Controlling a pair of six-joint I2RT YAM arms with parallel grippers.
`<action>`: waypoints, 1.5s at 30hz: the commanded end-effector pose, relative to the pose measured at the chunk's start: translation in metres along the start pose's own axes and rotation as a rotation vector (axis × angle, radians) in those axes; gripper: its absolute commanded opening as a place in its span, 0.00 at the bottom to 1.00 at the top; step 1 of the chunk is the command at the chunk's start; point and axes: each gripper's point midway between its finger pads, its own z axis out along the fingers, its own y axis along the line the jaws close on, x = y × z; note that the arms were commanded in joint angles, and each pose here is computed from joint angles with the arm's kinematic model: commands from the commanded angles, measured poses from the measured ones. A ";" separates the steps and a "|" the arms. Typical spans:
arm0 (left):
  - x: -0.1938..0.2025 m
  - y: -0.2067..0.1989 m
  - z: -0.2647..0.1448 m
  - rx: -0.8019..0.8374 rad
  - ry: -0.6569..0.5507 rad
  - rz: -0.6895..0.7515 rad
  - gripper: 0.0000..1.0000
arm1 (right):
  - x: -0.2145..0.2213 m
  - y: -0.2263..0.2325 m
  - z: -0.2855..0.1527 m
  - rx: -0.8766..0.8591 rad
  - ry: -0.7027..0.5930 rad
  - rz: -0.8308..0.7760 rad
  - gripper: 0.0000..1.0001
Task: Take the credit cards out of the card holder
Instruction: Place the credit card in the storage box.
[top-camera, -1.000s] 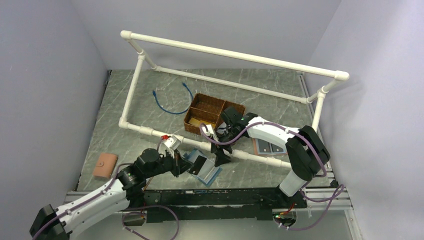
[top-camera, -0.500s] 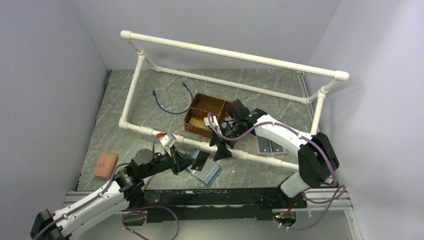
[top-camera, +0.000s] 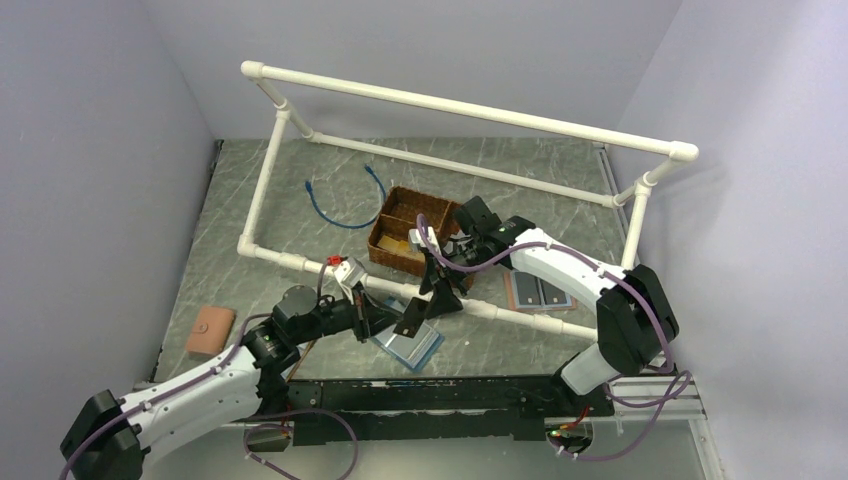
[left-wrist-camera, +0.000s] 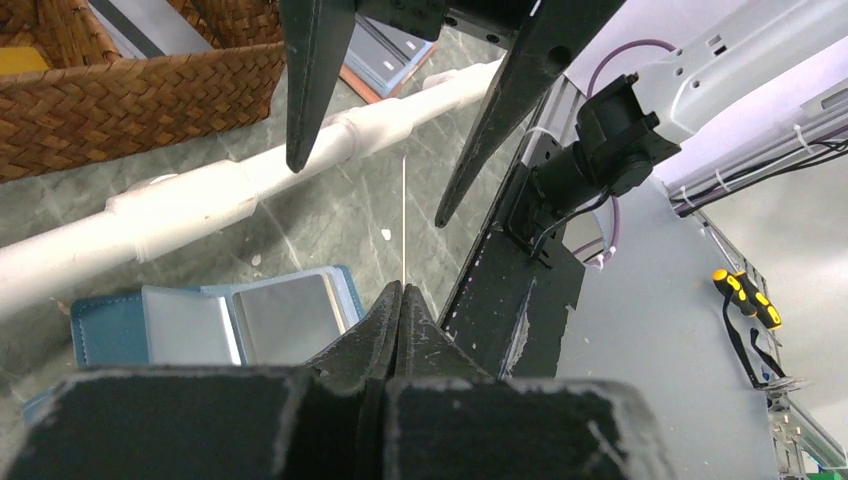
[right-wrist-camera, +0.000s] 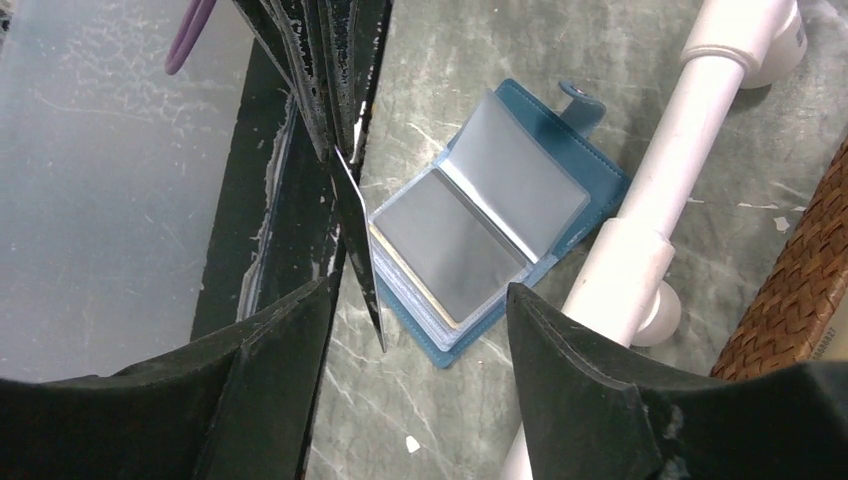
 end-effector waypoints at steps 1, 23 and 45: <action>-0.027 -0.022 0.000 0.077 -0.080 0.047 0.00 | -0.020 0.002 -0.002 -0.028 -0.059 -0.027 0.62; -0.034 0.050 -0.062 -0.562 -0.036 -0.151 0.94 | -0.036 -0.070 -0.083 0.384 -0.079 -0.020 0.00; -0.027 0.071 -0.084 -0.681 -0.128 -0.213 0.98 | -0.096 -0.220 -0.120 0.923 -0.600 0.675 0.00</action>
